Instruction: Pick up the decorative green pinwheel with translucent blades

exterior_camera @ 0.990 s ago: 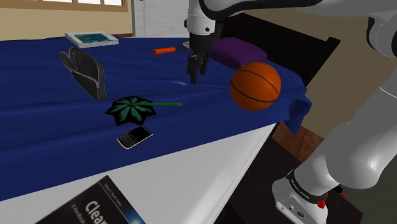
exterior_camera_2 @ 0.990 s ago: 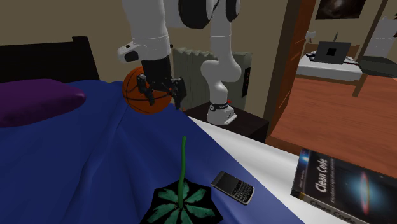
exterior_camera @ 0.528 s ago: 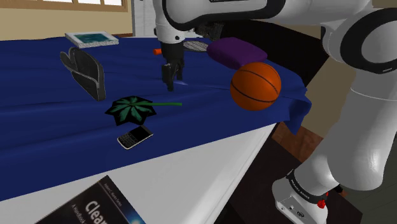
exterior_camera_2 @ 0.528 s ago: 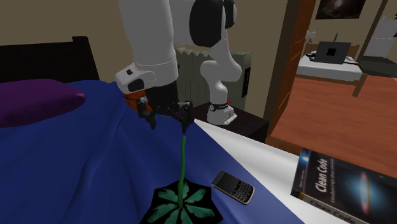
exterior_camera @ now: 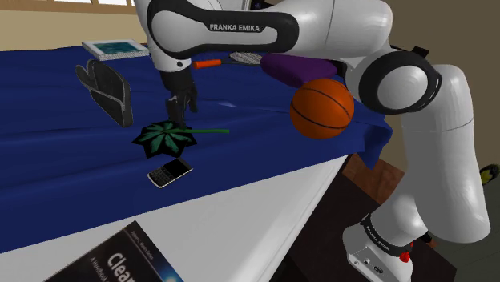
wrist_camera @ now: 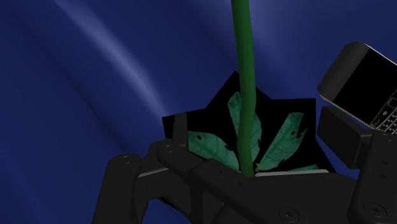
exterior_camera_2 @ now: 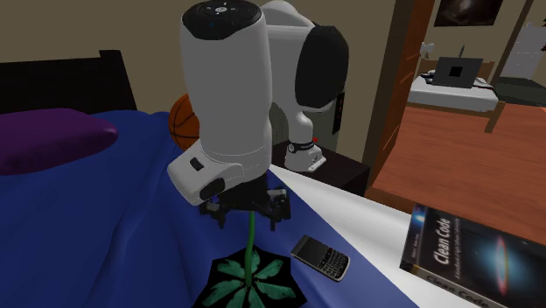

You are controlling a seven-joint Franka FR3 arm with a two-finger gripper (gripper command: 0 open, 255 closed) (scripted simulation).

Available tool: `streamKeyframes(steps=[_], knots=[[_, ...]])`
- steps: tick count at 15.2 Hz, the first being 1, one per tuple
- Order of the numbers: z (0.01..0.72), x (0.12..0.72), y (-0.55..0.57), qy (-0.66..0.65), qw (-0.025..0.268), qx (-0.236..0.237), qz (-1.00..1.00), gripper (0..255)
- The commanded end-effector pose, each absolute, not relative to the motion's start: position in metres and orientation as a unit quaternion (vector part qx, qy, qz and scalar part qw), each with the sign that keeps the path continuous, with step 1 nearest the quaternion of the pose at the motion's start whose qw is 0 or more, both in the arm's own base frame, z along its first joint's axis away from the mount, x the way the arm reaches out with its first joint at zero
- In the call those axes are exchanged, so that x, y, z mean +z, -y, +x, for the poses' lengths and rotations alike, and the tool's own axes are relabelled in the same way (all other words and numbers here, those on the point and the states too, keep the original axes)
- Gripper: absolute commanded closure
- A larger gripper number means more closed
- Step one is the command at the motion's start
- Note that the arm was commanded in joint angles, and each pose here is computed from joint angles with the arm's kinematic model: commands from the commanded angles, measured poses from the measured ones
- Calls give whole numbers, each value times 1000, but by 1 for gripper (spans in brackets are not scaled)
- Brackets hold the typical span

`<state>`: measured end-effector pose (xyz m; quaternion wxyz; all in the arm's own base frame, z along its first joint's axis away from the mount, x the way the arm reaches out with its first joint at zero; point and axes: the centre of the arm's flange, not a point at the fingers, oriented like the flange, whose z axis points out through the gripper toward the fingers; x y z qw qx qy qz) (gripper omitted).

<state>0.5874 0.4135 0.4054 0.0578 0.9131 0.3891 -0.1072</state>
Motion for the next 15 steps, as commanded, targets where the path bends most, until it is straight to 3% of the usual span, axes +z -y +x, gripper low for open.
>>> streamKeyframes(steps=[1, 10, 11, 15], knots=[[592, 396, -426, -397, 60, -109, 909, 0], [592, 361, -426, -397, 60, -109, 909, 0], [592, 361, -426, -397, 60, -109, 909, 255], [592, 361, -426, -397, 60, -109, 909, 255]])
